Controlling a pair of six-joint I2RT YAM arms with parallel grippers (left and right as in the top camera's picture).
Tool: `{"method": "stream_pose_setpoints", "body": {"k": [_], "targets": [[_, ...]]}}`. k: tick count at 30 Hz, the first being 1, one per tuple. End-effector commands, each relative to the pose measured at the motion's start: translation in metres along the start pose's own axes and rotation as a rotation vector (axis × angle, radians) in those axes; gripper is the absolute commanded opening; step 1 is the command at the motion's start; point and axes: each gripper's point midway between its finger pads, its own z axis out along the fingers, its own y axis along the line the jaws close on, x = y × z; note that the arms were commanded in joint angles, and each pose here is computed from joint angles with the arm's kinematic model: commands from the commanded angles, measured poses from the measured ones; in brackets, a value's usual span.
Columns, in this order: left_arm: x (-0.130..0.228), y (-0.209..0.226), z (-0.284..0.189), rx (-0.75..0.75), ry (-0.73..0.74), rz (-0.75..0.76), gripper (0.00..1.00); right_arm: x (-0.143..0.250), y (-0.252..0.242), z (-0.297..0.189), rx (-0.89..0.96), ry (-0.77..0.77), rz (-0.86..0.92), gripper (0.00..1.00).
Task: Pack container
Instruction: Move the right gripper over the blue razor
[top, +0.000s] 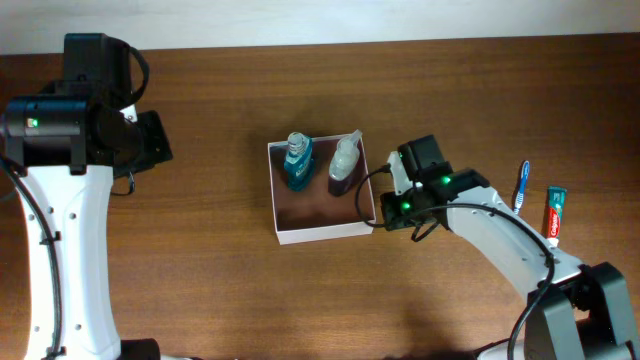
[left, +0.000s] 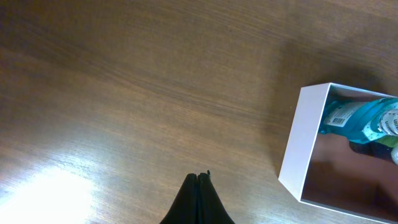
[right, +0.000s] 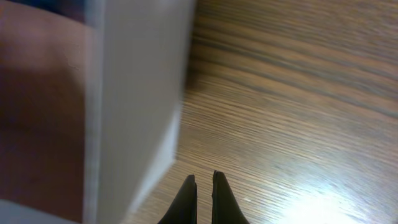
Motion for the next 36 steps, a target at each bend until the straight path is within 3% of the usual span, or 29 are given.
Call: {"method": "stream_pose_setpoints", "body": {"k": [1, 10, 18, 21, 24, 25, 28, 31, 33, 34, 36], "targets": [[0.000, 0.001, 0.004, -0.008, 0.008, 0.002, 0.00, -0.005, 0.030, -0.003, -0.139, -0.010, -0.067, 0.04], [0.000, 0.001, 0.004, -0.009, 0.008, 0.003, 0.00, -0.002, 0.051, -0.008, -0.265, 0.001, -0.100, 0.04], [0.000, 0.001, 0.004, -0.009, 0.008, 0.003, 0.01, -0.002, 0.050, -0.008, -0.261, 0.000, -0.098, 0.04], [0.000, 0.001, 0.004, -0.009, 0.008, 0.003, 0.01, -0.004, 0.034, -0.006, -0.179, -0.003, -0.050, 0.09], [-0.001, 0.001, 0.004, -0.008, 0.008, 0.003, 0.07, -0.007, -0.002, -0.014, 0.002, -0.025, 0.061, 0.12], [-0.001, 0.001, 0.004, -0.008, 0.008, 0.003, 0.19, -0.008, -0.013, -0.021, 0.056, -0.037, 0.091, 0.14], [-0.004, 0.000, 0.004, -0.004, -0.004, 0.020, 0.44, -0.018, -0.047, -0.063, 0.226, -0.102, 0.143, 0.28], [-0.007, -0.001, 0.006, 0.000, -0.018, 0.033, 0.52, -0.025, -0.066, -0.109, 0.351, -0.169, 0.167, 0.35], [-0.007, -0.002, 0.010, -0.002, -0.013, 0.038, 0.52, -0.030, -0.071, -0.158, 0.424, -0.249, 0.168, 0.61], [-0.005, -0.002, 0.012, -0.004, -0.005, 0.039, 0.52, -0.031, -0.067, -0.170, 0.417, -0.280, 0.165, 0.98], [-0.004, -0.002, 0.015, -0.006, 0.004, 0.040, 0.52, -0.033, -0.063, -0.186, 0.408, -0.328, 0.162, 0.99]]}}
